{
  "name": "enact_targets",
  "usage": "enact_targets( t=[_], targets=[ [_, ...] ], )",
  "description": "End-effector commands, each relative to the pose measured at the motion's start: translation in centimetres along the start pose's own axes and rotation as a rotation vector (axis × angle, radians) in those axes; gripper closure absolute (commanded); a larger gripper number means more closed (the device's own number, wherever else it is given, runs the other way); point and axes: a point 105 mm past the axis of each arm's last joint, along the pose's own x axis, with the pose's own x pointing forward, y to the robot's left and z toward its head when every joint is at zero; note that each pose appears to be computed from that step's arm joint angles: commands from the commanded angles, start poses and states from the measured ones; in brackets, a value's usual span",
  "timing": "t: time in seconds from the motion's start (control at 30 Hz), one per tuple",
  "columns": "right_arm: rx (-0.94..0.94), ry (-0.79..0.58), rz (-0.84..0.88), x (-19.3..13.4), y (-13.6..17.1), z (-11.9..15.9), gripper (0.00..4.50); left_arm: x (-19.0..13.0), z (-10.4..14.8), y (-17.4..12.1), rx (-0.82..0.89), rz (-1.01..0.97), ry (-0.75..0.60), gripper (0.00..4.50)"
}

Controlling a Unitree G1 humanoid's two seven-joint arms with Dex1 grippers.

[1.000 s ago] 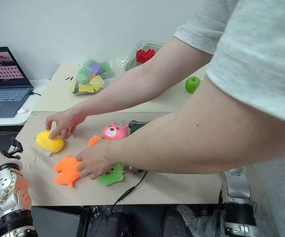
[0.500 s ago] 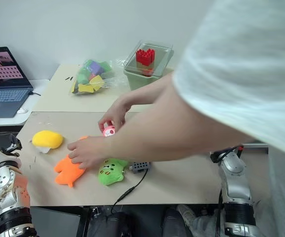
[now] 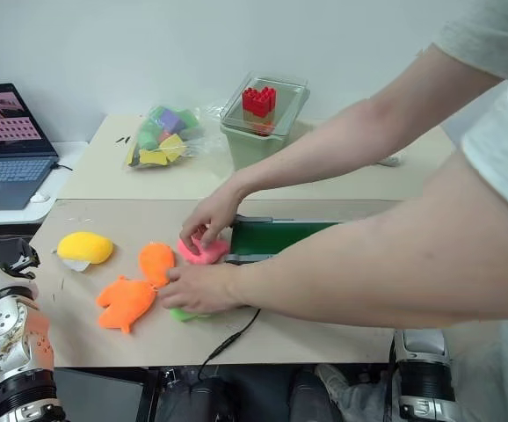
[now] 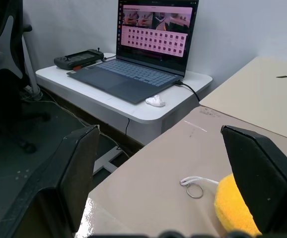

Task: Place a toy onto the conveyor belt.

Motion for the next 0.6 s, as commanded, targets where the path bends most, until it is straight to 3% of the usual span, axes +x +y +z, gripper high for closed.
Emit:
enact_targets(
  t=[0.03, 0.6],
  targets=[
    [-0.013, -0.073, -0.016, 0.35, -0.47, 1.78, 0.00, 0.04, 1.68, -0.03, 0.006, -0.006, -0.060, 0.33],
    [-0.017, -0.091, 0.005, 0.89, -0.20, 2.13, 0.00, -0.19, 2.00, -0.62, 0.013, -0.053, -0.065, 0.33]
  ],
)
